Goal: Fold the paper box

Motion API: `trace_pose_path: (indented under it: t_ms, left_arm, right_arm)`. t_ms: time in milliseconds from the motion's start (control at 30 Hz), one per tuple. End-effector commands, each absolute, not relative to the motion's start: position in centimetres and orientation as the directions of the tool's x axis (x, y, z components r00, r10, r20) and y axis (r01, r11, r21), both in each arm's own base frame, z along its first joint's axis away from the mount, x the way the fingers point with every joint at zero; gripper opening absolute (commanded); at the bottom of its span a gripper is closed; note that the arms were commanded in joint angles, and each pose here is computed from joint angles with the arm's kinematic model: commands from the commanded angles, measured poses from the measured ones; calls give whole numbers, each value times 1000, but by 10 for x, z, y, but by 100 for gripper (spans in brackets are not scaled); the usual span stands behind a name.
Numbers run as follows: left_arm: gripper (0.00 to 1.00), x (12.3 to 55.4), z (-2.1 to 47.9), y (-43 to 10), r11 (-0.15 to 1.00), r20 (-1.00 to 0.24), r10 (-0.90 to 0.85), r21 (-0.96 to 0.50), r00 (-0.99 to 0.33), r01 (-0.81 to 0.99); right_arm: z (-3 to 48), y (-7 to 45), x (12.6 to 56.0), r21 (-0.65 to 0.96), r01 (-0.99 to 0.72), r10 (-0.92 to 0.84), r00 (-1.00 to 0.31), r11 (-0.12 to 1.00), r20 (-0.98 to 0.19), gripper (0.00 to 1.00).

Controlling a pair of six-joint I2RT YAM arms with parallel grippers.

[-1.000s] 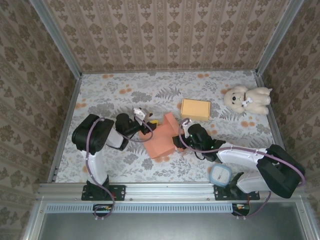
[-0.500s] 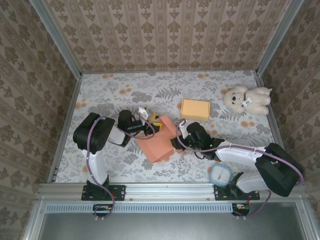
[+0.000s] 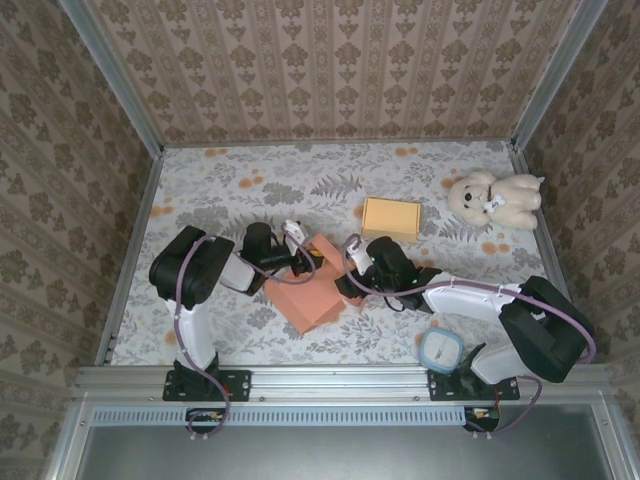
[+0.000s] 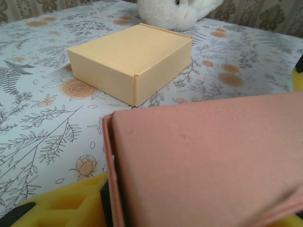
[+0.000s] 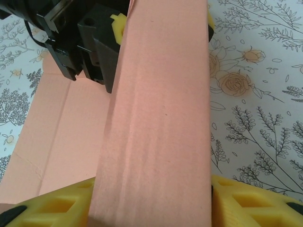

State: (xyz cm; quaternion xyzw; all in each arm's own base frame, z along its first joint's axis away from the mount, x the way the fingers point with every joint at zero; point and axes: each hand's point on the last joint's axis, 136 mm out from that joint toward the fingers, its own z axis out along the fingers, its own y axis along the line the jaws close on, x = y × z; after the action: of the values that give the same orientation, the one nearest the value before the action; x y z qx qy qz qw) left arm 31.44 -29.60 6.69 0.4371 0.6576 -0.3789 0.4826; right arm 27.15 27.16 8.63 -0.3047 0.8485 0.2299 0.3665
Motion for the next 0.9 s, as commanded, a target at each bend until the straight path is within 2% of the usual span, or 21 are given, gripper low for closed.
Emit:
trace_pose_path:
  t_ms: [0, 267, 567, 733, 867]
  left_arm:
    - [40, 311, 57, -297, 380, -956, 267, -13, -123, 925]
    - [25, 316, 61, -287, 505, -959, 264, 47, -103, 862]
    - [2, 320, 62, -294, 598, -952, 290, 97, -102, 795]
    - [0, 322, 60, -294, 634, -950, 294, 113, -103, 765]
    - [0, 316, 57, -295, 623, -955, 280, 102, -99, 775]
  right_arm:
    - [81, 272, 270, 180, -684, -358, -565, 707, -743, 54]
    - [82, 265, 275, 182, -633, -319, -593, 752, -739, 53]
    - [82, 270, 272, 217, -613, -277, -607, 760, -745, 46]
    - [74, 266, 271, 100, -615, -360, -577, 782, -733, 47]
    - [84, 262, 273, 94, -595, -326, -557, 798, -764, 53]
